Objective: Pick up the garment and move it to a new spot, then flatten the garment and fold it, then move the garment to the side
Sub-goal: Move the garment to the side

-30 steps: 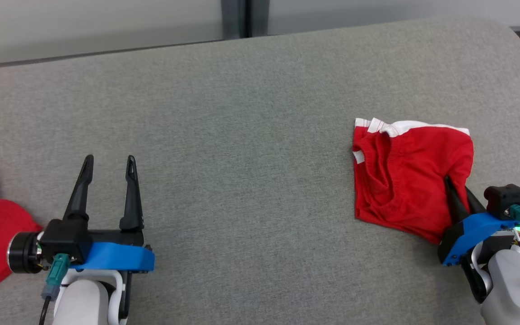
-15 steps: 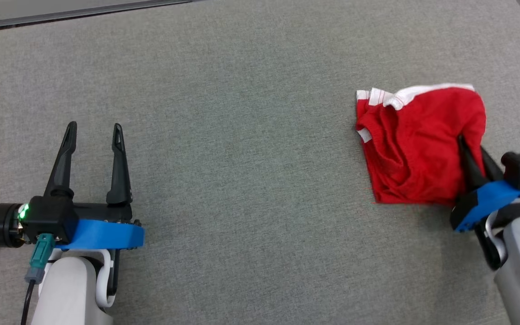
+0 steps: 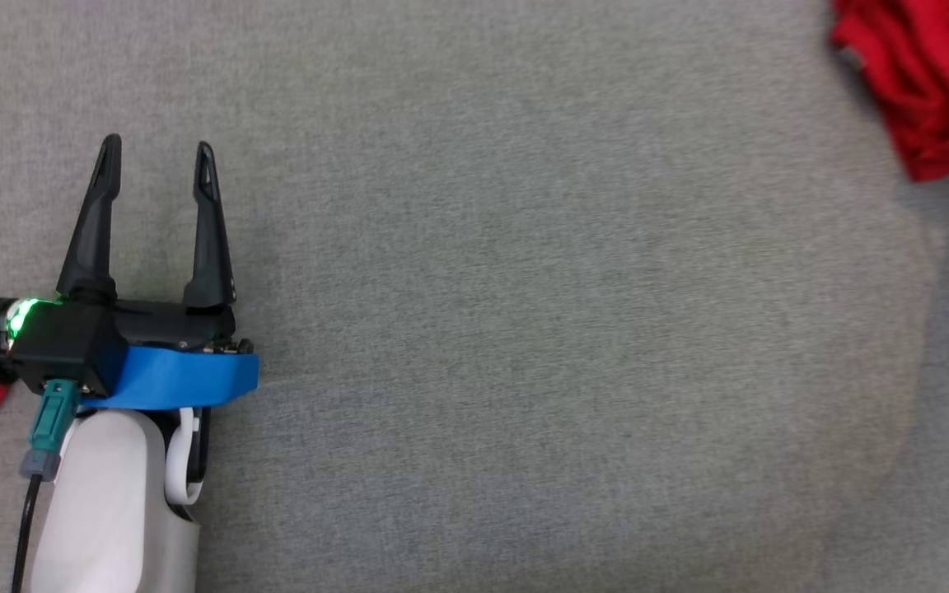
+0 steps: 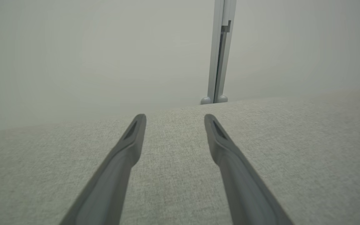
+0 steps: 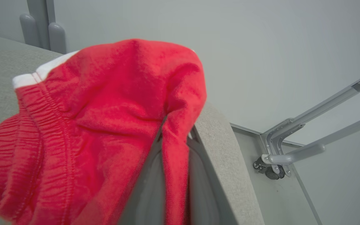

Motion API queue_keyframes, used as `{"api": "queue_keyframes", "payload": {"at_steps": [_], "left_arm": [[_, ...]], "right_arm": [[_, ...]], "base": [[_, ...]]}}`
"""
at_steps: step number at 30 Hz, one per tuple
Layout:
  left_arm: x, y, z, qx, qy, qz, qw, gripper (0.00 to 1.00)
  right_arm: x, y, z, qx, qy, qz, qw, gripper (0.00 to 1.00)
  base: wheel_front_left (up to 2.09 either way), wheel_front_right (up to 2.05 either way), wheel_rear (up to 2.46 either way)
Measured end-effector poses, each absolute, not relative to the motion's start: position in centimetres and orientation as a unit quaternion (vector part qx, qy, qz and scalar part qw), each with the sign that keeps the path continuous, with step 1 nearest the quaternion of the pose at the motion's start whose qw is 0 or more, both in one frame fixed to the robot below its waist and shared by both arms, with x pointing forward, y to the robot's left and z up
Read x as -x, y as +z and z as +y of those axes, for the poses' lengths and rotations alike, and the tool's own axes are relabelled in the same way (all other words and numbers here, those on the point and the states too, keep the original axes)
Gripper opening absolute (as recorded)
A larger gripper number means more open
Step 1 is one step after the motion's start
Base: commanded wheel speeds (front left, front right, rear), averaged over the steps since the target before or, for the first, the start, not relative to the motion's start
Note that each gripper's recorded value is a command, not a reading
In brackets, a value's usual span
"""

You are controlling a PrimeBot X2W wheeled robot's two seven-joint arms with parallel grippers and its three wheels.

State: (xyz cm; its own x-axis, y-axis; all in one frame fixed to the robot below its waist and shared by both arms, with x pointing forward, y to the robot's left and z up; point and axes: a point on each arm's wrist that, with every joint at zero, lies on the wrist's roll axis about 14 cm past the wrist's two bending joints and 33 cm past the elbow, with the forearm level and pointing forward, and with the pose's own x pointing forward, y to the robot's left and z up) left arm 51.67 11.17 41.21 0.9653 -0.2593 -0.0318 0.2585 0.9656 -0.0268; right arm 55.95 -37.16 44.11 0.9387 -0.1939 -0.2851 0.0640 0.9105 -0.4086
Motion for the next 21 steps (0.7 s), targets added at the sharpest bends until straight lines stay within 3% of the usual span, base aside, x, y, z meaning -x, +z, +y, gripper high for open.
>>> {"api": "queue_keyframes", "payload": {"at_steps": [12,13,14,15,21], "left_arm": [[-52.1,39.4,12.9,-0.001,-0.115,0.028,0.993,1.00],[-52.2,39.4,12.9,-0.002,-0.116,0.027,0.993,1.00],[-52.2,39.4,12.9,-0.003,-0.116,0.027,0.993,1.00],[-52.2,39.5,12.9,-0.003,-0.115,0.026,0.993,1.00],[-51.9,40.1,13.0,-0.003,-0.112,0.024,0.993,1.00]], "right_arm": [[-57.3,40.5,-41.5,0.200,-0.121,0.234,0.944,0.00],[-57.4,40.5,-41.6,0.201,-0.122,0.234,0.943,0.36],[-57.3,40.4,-41.6,0.202,-0.123,0.234,0.943,0.95],[-57.3,40.3,-41.7,0.196,-0.127,0.235,0.944,1.00],[-56.8,42.0,-42.0,0.190,-0.137,0.211,0.949,1.00]], "base": [[0.00,0.00,0.00],[0.00,0.00,0.00],[0.00,0.00,0.00],[0.00,0.00,0.00],[0.00,0.00,0.00]]}}
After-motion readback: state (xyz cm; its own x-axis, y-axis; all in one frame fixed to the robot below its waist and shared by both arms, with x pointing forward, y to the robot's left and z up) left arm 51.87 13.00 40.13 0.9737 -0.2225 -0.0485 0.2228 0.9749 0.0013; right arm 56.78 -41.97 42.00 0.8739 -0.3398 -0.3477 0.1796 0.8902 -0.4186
